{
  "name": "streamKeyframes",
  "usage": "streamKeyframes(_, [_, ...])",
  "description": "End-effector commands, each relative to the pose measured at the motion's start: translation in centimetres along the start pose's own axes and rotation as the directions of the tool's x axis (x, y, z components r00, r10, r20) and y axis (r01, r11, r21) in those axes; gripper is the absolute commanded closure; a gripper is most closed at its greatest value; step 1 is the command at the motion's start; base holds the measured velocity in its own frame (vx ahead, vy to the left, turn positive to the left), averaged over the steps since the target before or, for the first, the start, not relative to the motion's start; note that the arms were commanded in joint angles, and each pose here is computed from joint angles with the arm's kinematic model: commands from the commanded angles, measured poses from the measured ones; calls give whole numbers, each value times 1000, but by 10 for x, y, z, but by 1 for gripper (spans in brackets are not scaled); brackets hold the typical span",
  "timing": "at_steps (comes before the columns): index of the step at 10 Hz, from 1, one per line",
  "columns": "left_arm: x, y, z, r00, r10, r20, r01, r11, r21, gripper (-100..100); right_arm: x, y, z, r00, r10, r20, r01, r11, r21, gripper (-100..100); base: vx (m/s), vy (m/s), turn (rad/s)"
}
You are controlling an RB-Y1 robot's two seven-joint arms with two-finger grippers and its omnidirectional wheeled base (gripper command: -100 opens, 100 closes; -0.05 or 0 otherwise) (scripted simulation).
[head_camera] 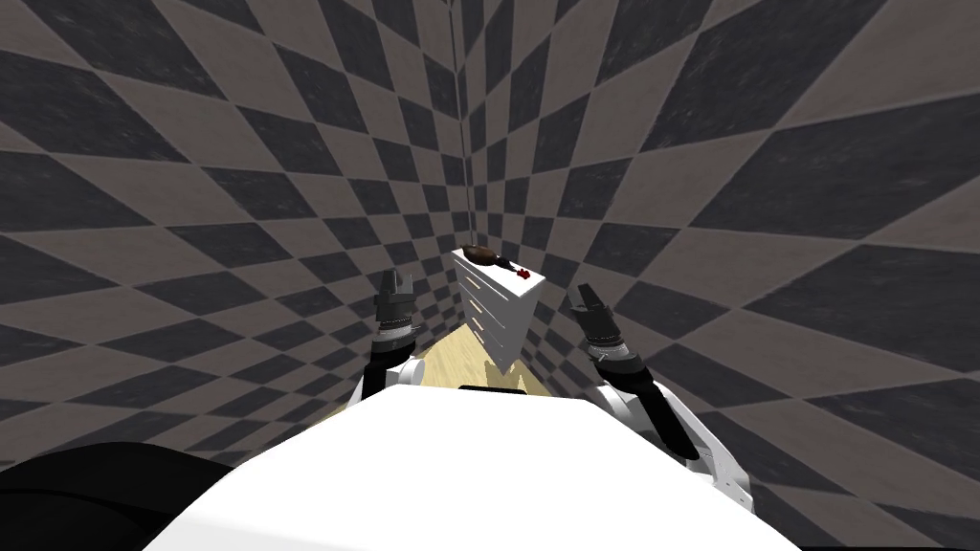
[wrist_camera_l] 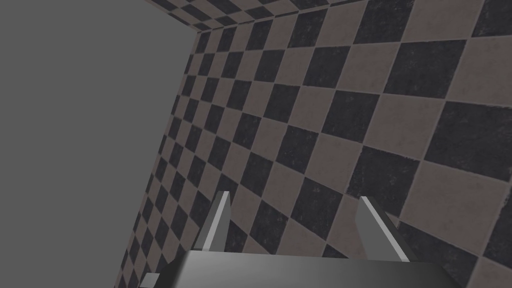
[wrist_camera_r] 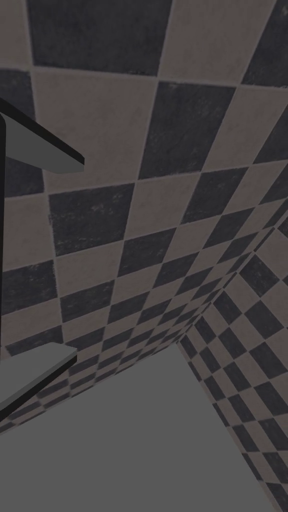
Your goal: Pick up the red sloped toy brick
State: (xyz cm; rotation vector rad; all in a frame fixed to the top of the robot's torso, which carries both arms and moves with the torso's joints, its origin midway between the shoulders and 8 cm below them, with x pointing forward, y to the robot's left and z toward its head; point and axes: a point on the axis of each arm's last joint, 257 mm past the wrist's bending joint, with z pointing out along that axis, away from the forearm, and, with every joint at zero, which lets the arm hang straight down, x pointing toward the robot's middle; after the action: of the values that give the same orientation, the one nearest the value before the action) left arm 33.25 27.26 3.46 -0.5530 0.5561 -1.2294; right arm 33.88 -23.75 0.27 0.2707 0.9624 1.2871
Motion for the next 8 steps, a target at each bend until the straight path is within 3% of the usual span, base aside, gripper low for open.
streamKeyframes(1, [0,0,0,1000,0,0,0,1000,0,0,5,-3,-2,999,-11,-45,11,1000,4,-100,-53,-20,2])
streamKeyframes(8, [0,0,0,1000,0,0,0,1000,0,0,18,-20,-14,980,-40,-193,47,998,30,-100,-35,-15,2])
